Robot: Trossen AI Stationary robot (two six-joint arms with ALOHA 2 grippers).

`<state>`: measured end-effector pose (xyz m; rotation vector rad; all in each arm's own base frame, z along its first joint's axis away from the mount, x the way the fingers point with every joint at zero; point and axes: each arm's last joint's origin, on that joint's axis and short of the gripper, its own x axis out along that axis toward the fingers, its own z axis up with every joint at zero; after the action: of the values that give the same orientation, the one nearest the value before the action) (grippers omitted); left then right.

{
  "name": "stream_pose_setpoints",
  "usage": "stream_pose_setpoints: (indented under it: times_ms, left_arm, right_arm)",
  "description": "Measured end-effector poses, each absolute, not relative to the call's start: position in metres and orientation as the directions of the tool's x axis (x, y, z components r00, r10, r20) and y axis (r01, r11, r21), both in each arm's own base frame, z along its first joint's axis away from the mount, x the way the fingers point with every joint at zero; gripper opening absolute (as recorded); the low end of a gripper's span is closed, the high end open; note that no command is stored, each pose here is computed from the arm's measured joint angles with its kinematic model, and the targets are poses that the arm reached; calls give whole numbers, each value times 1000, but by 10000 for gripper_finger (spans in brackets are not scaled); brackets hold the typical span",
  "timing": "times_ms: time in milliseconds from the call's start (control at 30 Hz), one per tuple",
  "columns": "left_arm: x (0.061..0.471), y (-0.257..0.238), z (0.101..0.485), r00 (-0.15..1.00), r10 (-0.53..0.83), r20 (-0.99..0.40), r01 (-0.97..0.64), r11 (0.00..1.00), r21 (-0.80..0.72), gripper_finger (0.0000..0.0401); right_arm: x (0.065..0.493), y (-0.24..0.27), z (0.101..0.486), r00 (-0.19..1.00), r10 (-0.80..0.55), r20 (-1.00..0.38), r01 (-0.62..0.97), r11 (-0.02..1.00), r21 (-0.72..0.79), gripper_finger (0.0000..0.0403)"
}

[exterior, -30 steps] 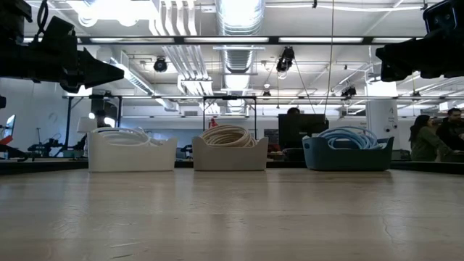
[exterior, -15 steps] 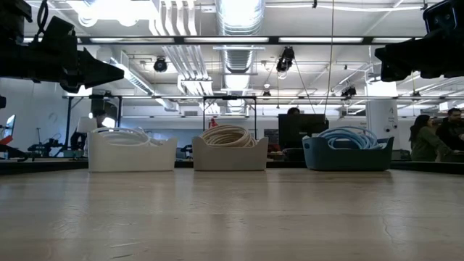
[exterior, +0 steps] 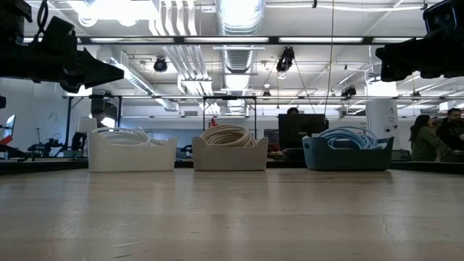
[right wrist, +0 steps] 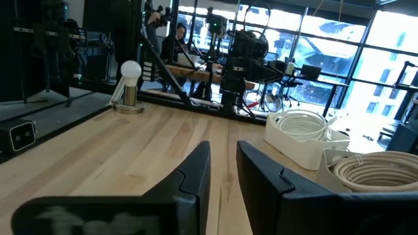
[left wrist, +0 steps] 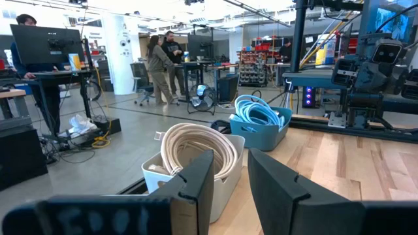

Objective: Sort HDMI cables
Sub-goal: Return to Home Position

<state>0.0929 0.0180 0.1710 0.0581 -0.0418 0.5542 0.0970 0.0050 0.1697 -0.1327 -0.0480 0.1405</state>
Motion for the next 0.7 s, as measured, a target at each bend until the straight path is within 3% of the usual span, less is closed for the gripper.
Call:
stream_pose_setpoints:
  times_ms: [700]
  left_arm:
    - [93,18,171,850,525,56,-527,849,44,104]
  right_arm:
    - [97,5,170,989,142,38,-136,981,-135,90]
